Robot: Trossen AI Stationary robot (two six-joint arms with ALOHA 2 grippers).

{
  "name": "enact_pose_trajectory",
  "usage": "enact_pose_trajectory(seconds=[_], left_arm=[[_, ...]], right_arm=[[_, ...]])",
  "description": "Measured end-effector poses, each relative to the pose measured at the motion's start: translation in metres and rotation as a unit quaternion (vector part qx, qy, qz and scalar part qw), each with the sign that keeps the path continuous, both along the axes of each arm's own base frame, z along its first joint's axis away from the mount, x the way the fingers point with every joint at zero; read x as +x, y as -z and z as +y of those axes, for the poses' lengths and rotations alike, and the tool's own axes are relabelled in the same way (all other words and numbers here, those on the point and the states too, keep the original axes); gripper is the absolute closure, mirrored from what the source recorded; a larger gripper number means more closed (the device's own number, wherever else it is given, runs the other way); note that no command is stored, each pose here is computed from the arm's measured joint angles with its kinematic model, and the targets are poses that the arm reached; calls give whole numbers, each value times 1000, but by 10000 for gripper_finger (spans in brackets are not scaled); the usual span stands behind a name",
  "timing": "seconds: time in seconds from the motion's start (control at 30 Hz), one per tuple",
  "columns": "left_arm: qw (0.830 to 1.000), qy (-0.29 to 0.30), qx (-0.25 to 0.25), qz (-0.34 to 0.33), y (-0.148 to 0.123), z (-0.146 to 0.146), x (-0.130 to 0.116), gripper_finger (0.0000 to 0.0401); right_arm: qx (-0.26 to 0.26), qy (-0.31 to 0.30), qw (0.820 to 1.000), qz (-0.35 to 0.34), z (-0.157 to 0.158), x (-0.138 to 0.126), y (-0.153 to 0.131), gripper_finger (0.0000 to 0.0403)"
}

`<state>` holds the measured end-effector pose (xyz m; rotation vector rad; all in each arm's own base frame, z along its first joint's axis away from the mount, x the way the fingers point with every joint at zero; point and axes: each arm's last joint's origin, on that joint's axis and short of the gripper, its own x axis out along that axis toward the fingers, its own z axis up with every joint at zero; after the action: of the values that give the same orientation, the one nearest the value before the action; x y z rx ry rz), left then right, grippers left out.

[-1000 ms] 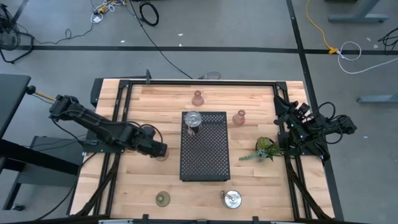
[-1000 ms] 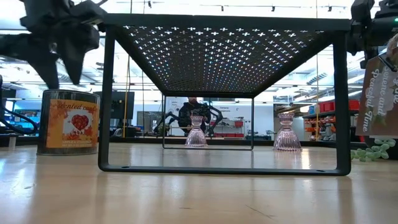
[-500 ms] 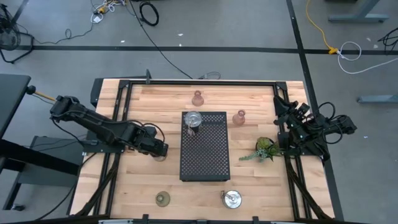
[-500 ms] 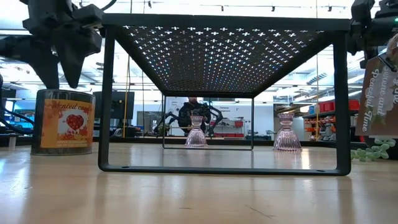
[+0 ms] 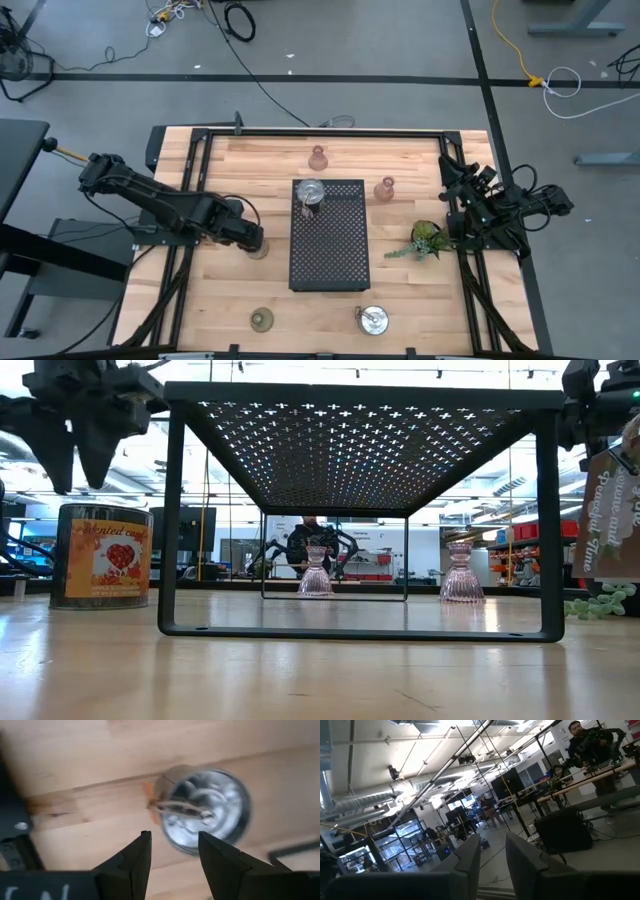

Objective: Pick & Place candle stick holders
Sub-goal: Put the orange scented candle on the shelf

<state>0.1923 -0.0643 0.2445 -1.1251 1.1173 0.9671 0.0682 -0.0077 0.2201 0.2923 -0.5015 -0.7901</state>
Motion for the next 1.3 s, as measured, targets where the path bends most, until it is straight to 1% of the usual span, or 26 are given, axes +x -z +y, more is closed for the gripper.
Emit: enact_pose_trajectory(seconds=[0.2,0.4,0.53,0.6,0.7,0.8,0.9,1.1,1.23,1.3], left_arm=[[1000,-11,-9,-5,9,-1,1,234],[1000,-23,-10,11,17,0,-3,241],[999,-21,-18,26,23,1,-6,269],[999,-23,-19,30,28,1,-7,290],[999,-23,-18,17,34,1,-7,321],[1000,-14,-21,14,35,1,-6,349],[1000,-3,-22,15,35,2,-6,386],[1000,1,-18,20,35,3,-7,397],[999,16,-13,29,26,3,-8,398],[999,26,-14,34,17,4,-7,399]], right_arm=[[0,4,1000,11,0,1,1,309],[-11,11,999,29,0,1,2,309],[-6,21,999,34,0,1,2,309],[-2,27,999,36,-1,1,3,309],[6,38,998,40,-1,0,3,309],[10,44,998,42,-1,0,4,309],[8,46,998,46,-1,0,4,309],[3,49,997,54,-1,0,4,309],[3,49,997,53,-1,0,4,309],[3,49,997,54,-1,0,4,309]])
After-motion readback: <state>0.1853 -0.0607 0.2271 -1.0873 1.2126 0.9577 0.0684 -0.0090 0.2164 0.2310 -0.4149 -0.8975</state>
